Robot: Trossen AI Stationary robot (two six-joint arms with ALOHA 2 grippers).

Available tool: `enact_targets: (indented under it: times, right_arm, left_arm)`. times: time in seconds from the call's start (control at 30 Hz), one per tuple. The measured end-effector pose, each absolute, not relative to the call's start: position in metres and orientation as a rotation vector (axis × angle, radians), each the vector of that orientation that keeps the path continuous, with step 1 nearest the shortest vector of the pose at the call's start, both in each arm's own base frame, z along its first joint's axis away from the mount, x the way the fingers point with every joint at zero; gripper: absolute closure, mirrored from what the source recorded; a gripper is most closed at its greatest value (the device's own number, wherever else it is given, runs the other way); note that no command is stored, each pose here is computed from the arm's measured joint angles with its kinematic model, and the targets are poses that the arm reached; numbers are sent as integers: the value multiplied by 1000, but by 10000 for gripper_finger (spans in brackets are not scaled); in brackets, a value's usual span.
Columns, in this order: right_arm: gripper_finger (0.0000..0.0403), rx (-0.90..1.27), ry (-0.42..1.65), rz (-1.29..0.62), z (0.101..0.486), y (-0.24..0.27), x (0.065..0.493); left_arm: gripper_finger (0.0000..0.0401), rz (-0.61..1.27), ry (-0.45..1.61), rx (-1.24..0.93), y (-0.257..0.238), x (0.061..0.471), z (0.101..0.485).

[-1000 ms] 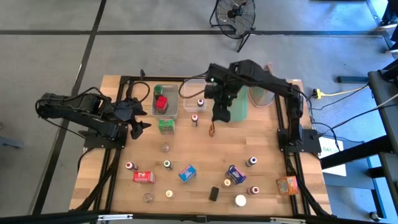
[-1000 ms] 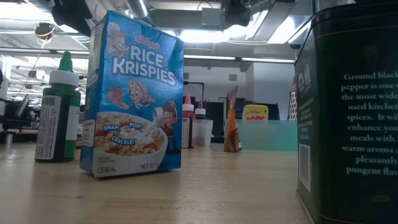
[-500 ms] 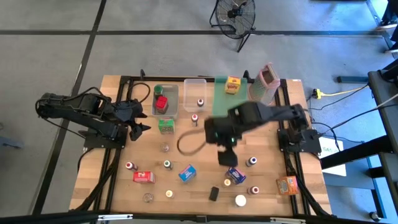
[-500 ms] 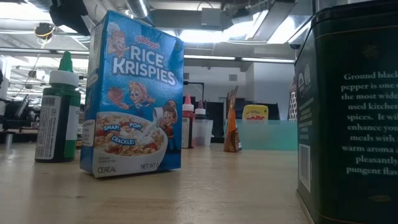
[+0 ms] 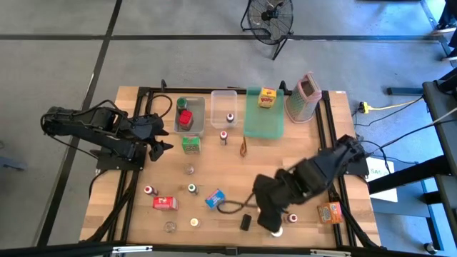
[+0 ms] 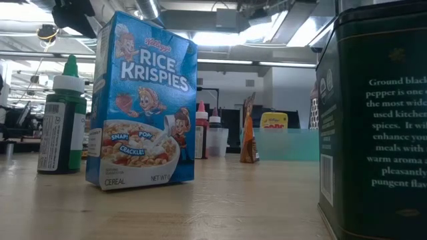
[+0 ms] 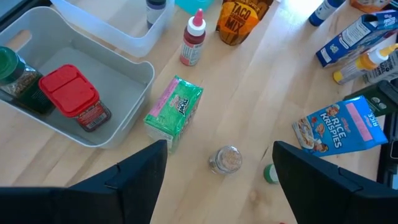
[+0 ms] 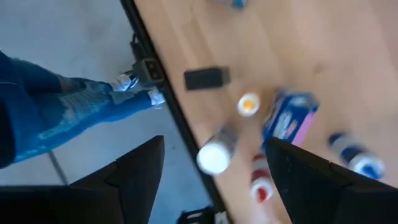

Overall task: Pick & Place Kitchen Items
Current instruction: Put the right red food coloring bottle into the transparent bin

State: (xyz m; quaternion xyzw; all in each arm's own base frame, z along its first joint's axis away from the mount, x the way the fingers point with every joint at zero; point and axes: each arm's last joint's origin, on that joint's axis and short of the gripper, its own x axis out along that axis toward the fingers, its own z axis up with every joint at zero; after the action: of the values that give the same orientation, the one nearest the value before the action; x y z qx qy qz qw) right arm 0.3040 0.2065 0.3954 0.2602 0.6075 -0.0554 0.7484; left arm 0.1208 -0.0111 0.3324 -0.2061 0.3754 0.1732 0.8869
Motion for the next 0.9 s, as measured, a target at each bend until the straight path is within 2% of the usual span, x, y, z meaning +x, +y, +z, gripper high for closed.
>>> enact_targets:
  times: [0.1,0.27,0.53,0.73,0.9]
  right_arm:
    - [121,668,1344,-185,395,222,293]
    - [121,943,1344,-405,395,242,276]
    - [121,1127,1263,-610,391,273,247]
    - [121,1140,1387,-797,359,293,229]
    - [121,1088,1392,-908,335,294,229]
  left_arm:
    - [115,367,777,-416,-11,121,332]
    - [114,366,777,-399,-11,121,332]
    - [115,357,781,-379,-11,121,332]
    - [115,357,780,-379,-11,121,333]
    - [114,355,782,-371,-11,121,332]
